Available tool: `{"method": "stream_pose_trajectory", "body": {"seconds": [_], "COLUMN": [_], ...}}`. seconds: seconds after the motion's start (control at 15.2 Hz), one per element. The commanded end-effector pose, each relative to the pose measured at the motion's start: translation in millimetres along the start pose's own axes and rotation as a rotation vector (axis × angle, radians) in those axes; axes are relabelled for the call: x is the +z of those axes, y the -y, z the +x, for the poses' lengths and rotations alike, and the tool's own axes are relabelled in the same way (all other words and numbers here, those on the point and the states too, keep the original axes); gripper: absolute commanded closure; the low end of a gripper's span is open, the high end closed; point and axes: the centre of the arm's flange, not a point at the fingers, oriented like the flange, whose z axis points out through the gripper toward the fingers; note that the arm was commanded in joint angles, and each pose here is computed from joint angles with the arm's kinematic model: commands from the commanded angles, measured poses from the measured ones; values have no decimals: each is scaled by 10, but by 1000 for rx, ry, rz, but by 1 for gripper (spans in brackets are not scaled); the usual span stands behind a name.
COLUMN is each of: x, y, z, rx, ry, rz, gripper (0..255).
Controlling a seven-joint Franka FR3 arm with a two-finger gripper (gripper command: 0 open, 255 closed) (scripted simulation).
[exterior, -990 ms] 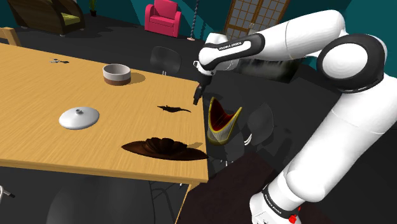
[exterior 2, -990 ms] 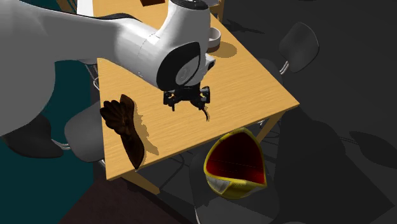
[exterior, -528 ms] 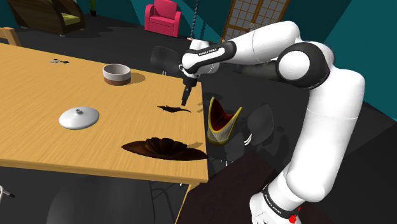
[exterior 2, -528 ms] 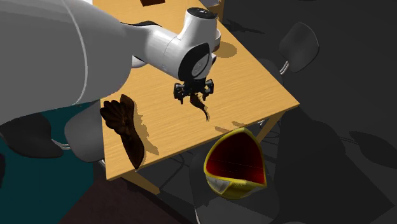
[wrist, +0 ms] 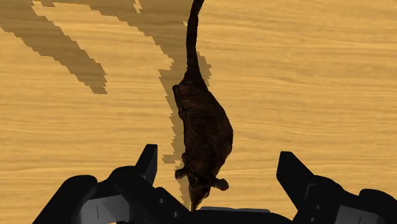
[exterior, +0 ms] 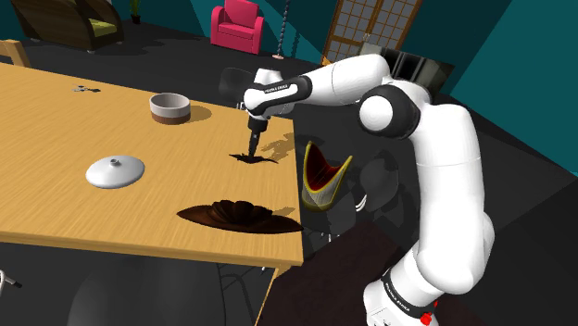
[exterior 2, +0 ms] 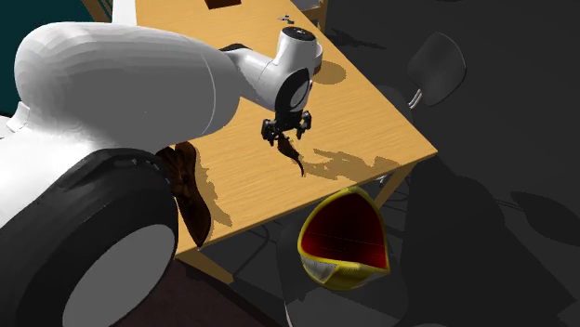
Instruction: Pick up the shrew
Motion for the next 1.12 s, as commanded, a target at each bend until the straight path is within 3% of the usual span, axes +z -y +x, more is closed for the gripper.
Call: {"method": "stream_pose_trajectory", "body": {"seconds": [0.0,0.4,0.46,1.06], "x": [107,348,350,348], "y": [-24,-46,-44,-46], "z": [9,-2,3,-2], "rx": [-5,-5,-5,-5], "ry": [0,0,0,0], "rz": [0,0,0,0], "gripper": [0,0,255,255]}}
